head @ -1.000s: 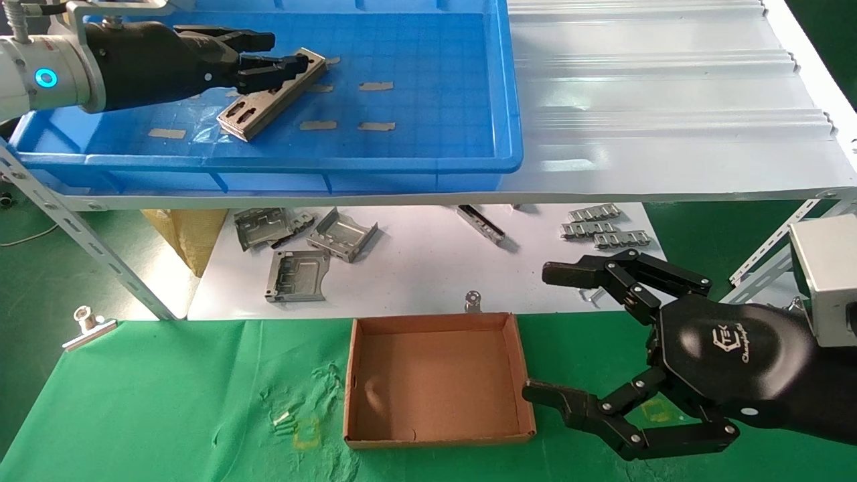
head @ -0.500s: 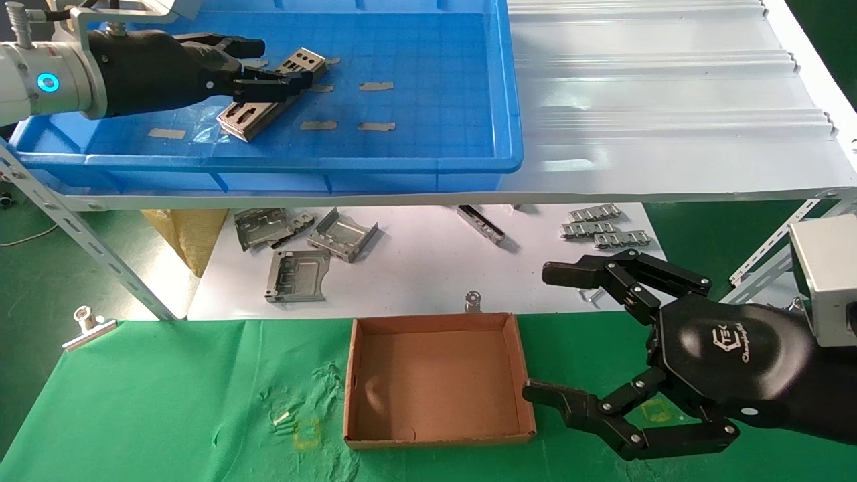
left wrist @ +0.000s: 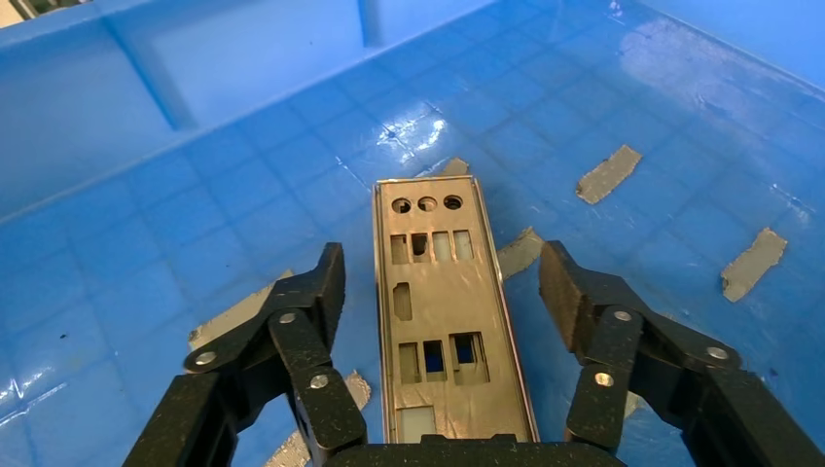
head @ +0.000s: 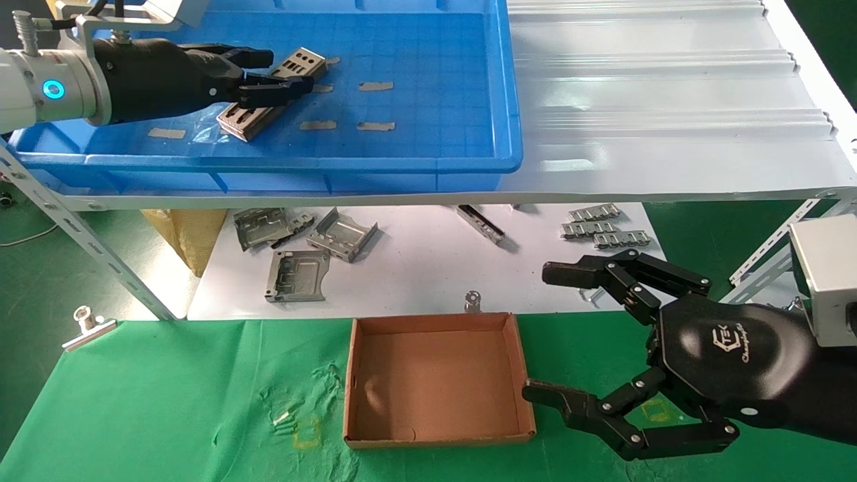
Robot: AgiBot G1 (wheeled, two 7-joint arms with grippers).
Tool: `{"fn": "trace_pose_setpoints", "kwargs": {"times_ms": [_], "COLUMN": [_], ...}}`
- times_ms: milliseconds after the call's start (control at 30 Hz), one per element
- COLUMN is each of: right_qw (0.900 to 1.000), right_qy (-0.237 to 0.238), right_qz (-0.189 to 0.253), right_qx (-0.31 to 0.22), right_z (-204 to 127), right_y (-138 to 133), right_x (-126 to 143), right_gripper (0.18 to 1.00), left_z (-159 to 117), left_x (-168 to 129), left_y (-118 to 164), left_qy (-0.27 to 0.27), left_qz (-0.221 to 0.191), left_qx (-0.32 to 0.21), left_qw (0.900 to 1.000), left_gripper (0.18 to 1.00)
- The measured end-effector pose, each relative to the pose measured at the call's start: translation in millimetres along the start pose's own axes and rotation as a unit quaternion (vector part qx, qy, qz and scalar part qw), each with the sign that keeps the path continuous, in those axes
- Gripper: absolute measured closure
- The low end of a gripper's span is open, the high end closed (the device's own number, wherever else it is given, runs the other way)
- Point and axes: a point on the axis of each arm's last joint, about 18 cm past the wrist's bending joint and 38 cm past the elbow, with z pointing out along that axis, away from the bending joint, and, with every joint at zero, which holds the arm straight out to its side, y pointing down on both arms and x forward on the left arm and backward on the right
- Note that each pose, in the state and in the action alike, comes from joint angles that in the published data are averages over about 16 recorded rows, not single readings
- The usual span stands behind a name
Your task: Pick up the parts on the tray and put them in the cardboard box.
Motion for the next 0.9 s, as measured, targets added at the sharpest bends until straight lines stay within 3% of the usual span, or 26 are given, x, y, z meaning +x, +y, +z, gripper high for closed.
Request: {"fn": "trace_pose_setpoints", "kwargs": {"times_ms": [433,667,900], "right_qw": [1.0,1.0,1.0], "right_qy": [0.0,0.0,0.0], "right_qz": [0.0,0.0,0.0], "right_qx": [0.0,0.0,0.0], "right_z": [0.0,0.0,0.0], "right_y": [0.0,0.0,0.0], "right_x": [0.0,0.0,0.0], "right_gripper": [0.178,0.178,0.178], "left_z": [0.3,-0.1,0.1], "left_x": [-1.2,-3.0,-4.1], "left_y": [-0.6,-2.9,-4.1], "left_qy": [-0.004,-0.008,-0.012], "left_qz": [0.004,0.01,0.011], "left_qx": [0.003,0.005,0.007], "left_qw": [1.0,0.9999,0.9998], "left_gripper": [0.623,0.701,0.718]}}
